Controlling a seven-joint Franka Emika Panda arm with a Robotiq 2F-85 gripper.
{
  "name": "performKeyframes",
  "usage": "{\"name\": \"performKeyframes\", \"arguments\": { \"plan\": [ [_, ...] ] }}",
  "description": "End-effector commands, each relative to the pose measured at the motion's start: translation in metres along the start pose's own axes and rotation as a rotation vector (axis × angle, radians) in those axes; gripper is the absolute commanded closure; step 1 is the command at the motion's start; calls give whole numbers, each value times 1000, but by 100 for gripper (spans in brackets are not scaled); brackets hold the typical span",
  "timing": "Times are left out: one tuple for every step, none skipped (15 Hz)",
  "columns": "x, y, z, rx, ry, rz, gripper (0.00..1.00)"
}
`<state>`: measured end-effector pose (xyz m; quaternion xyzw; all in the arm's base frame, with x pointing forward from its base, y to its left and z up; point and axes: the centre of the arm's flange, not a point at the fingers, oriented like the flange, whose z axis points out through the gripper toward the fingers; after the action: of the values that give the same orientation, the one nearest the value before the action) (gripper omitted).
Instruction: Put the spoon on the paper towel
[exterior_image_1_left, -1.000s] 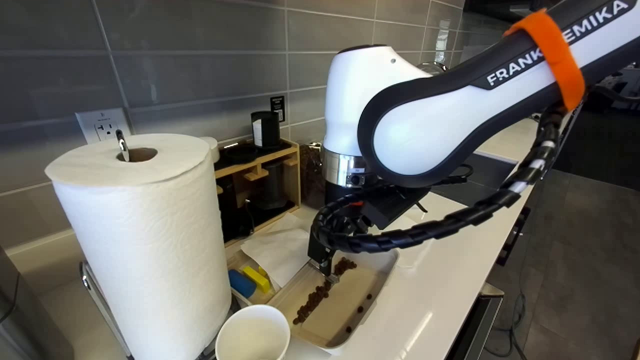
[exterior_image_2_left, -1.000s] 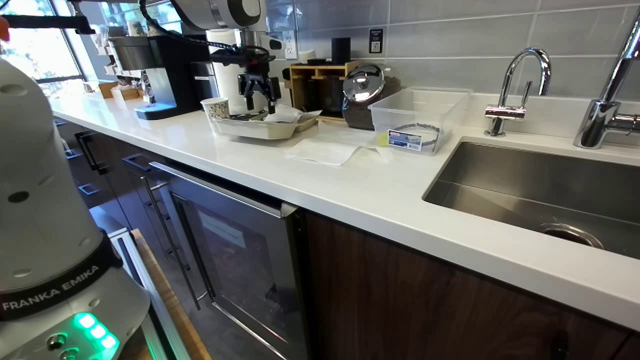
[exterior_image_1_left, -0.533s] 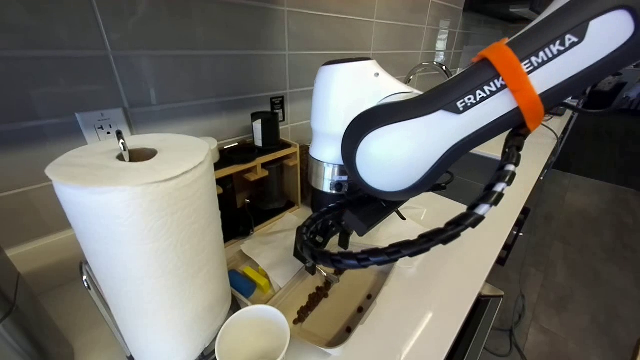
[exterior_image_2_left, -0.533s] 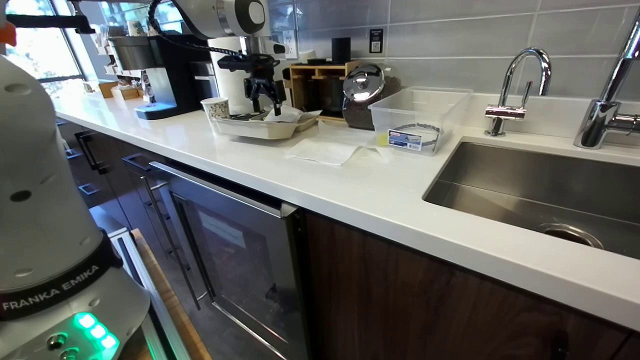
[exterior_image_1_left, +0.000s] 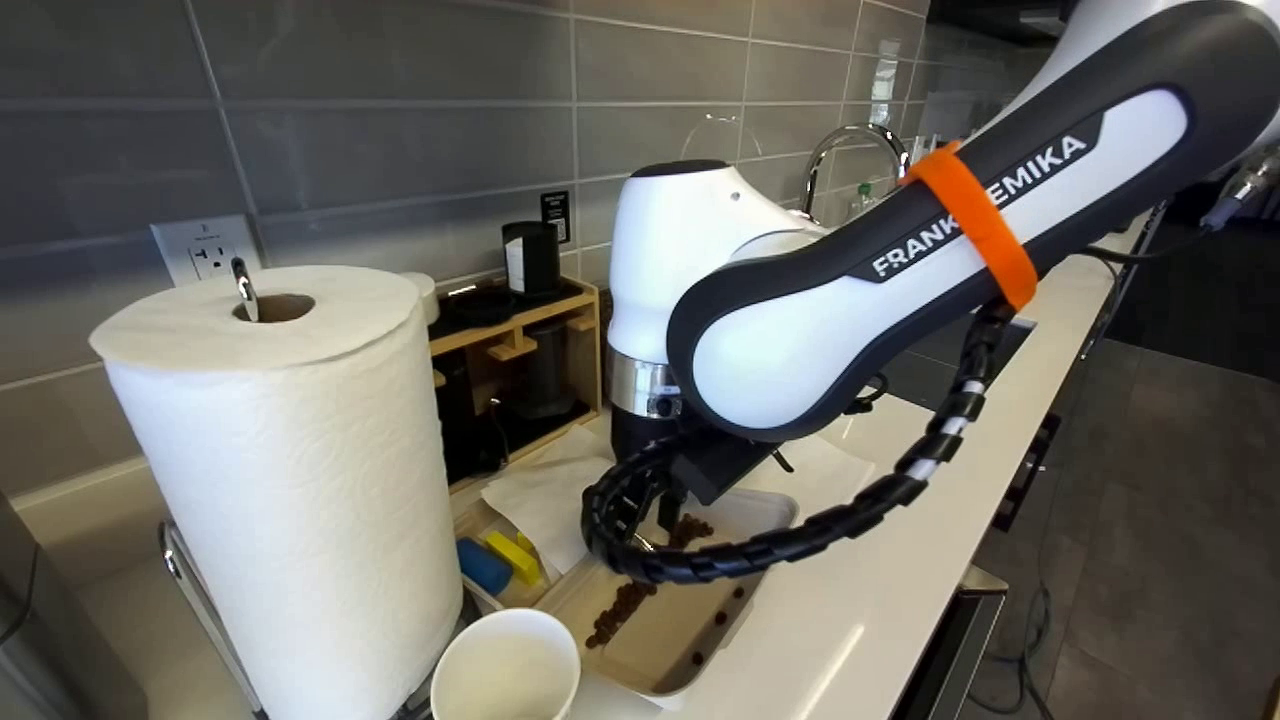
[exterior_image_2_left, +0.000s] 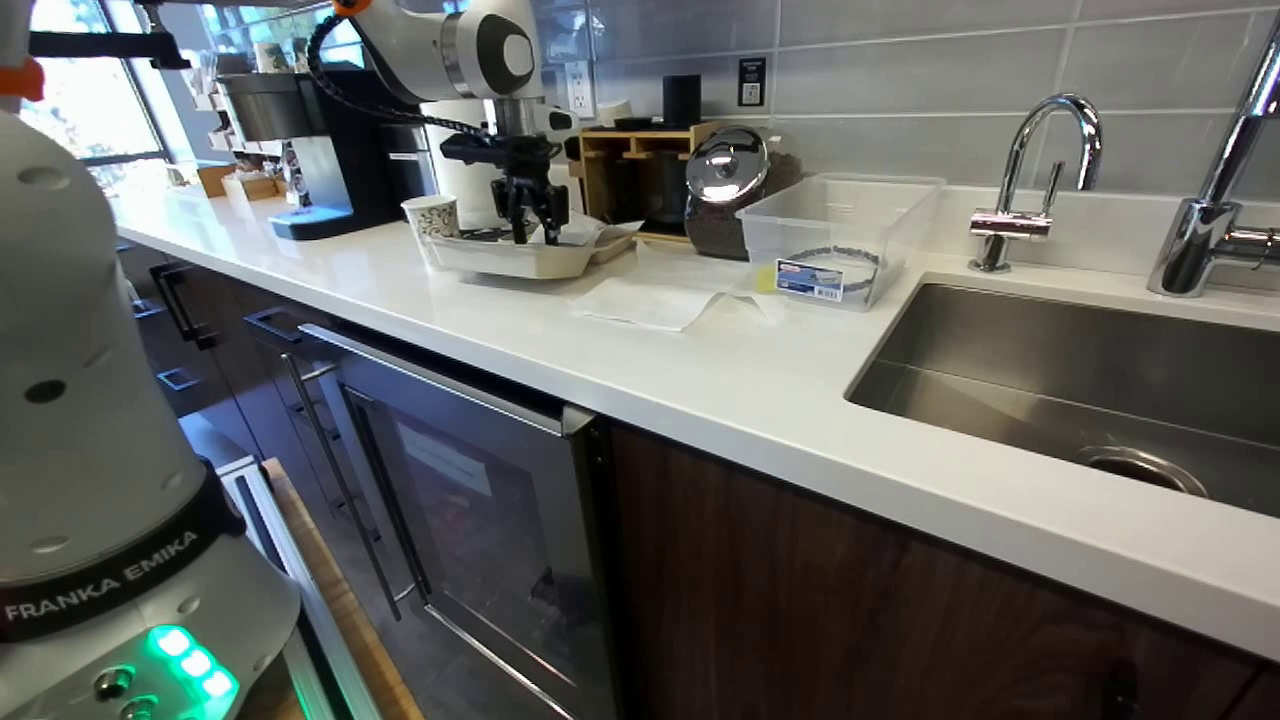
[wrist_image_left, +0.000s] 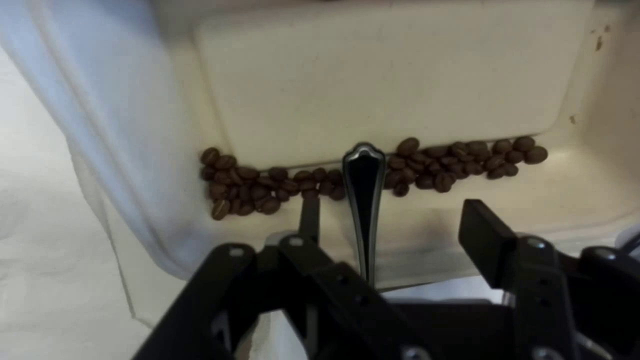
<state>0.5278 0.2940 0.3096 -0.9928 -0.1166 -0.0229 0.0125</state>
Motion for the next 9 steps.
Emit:
{"name": "performKeyframes", "arguments": {
  "plan": [
    [6, -1, 11, -26, 14, -7, 47],
    [6, -1, 12, -35, 15, -10, 46],
    [6, 0, 12, -40, 15, -14, 50],
    [6, 0, 13, -45, 15, -17, 58],
    [6, 1, 14, -49, 15, -19, 58],
    [6, 1, 14, -52, 17, -22, 59],
    [6, 1, 14, -54, 19, -26, 69],
    [6, 0, 14, -57, 19, -29, 70],
    [6, -1, 14, -59, 21, -34, 77]
  ]
}}
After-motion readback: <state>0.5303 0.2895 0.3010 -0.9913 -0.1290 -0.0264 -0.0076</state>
